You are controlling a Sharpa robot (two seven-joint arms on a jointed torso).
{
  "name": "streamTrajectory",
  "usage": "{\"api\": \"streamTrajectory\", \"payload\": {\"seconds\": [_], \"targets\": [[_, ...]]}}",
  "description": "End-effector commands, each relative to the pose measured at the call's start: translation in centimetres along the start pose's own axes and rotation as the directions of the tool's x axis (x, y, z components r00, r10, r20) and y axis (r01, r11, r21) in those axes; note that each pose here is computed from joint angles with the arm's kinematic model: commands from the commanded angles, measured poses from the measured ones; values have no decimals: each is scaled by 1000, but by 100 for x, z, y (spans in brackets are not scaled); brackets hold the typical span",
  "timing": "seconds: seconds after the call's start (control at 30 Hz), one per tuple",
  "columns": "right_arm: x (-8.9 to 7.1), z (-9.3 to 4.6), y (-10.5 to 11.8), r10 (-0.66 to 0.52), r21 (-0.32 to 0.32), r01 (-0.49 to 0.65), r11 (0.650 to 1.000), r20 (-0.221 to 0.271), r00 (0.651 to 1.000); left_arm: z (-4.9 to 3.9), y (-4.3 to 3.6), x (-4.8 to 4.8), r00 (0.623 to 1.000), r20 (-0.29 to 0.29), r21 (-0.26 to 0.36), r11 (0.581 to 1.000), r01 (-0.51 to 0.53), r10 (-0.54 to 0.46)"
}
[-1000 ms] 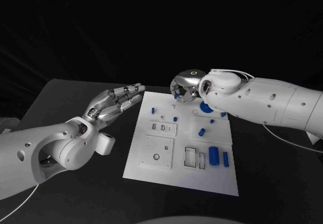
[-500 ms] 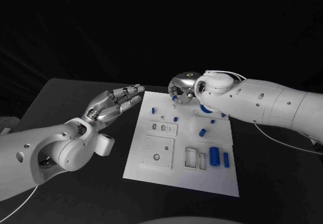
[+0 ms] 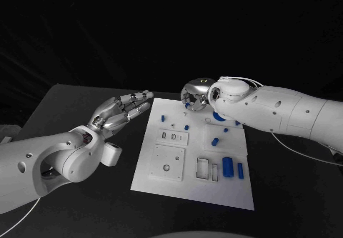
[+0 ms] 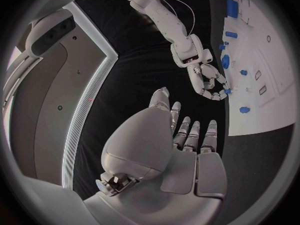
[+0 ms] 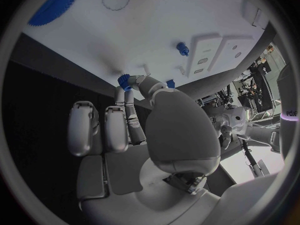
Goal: Assemble the parts on the task board
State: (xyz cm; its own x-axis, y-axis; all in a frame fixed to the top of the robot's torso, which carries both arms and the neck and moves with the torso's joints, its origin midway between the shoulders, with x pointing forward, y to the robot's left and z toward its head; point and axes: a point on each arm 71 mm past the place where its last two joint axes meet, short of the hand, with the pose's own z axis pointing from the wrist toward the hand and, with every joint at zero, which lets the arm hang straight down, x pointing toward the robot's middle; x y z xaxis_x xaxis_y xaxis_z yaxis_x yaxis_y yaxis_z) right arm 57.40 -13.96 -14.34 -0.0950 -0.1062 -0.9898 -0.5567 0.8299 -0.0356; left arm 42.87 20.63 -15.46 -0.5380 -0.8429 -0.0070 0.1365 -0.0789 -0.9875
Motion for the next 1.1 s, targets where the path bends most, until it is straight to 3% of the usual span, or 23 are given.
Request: {"api": "streamTrajectory", "payload": {"seconds": [0.03, 0.73, 0.87, 1.1], "targets": [[19, -13, -14, 4, -3, -4, 1000, 3, 1000, 8, -8, 11, 1000, -9, 4, 1000, -2, 2], [193, -58, -88, 45, 21, -44, 999, -33, 998, 17, 13, 3, 1000, -13, -14, 1000, 0, 0], [191, -69, -107, 43, 26, -43, 999, -4, 999, 12, 14, -7, 1000, -10, -17, 1000, -2, 2], [144, -153, -221, 26, 45, -30, 999, 96, 995, 3, 14, -23, 1000, -5, -19, 1000, -4, 4]]}}
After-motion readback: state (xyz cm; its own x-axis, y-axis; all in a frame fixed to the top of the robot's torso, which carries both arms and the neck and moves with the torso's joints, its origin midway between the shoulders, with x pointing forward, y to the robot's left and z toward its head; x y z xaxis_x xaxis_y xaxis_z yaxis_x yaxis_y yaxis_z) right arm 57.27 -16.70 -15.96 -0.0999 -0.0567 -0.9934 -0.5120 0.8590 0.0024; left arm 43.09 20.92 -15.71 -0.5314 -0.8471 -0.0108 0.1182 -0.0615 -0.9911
